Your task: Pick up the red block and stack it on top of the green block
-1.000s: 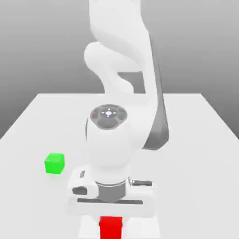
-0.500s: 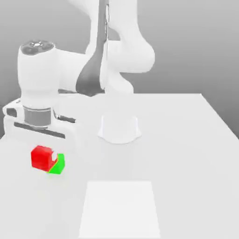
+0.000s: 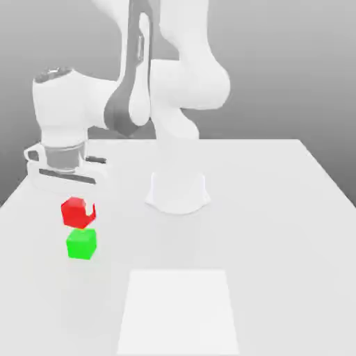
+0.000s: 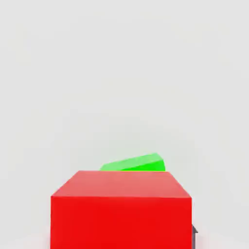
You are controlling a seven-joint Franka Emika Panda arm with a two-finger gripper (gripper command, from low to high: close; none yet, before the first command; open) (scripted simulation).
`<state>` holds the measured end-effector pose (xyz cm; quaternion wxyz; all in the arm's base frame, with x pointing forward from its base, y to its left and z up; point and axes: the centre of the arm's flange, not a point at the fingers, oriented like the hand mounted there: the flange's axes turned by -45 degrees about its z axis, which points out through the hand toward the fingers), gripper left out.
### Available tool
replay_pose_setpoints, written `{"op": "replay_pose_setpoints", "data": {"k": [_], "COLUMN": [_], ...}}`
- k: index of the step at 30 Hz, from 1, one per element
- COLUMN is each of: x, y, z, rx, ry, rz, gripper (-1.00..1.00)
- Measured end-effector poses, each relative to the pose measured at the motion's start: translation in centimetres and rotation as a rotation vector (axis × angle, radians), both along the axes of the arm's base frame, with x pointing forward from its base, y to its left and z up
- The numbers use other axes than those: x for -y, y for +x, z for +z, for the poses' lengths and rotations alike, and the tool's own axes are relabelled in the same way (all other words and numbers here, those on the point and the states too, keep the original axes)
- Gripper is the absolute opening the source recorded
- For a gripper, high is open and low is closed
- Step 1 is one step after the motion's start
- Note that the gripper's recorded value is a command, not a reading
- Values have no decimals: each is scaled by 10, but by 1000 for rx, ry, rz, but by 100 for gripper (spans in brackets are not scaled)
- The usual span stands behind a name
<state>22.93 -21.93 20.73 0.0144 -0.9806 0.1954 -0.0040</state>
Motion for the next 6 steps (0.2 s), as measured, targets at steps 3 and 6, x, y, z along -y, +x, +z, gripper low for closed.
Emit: {"op": "replay_pose_setpoints", "data": {"k": [3,6], "x": [1,-1], "y": [-3,-4], "z": [-17,-27], "rx": [-5,-11], "ry": [-11,-22], "rz": [-4,3], "gripper": [-100,100]}}
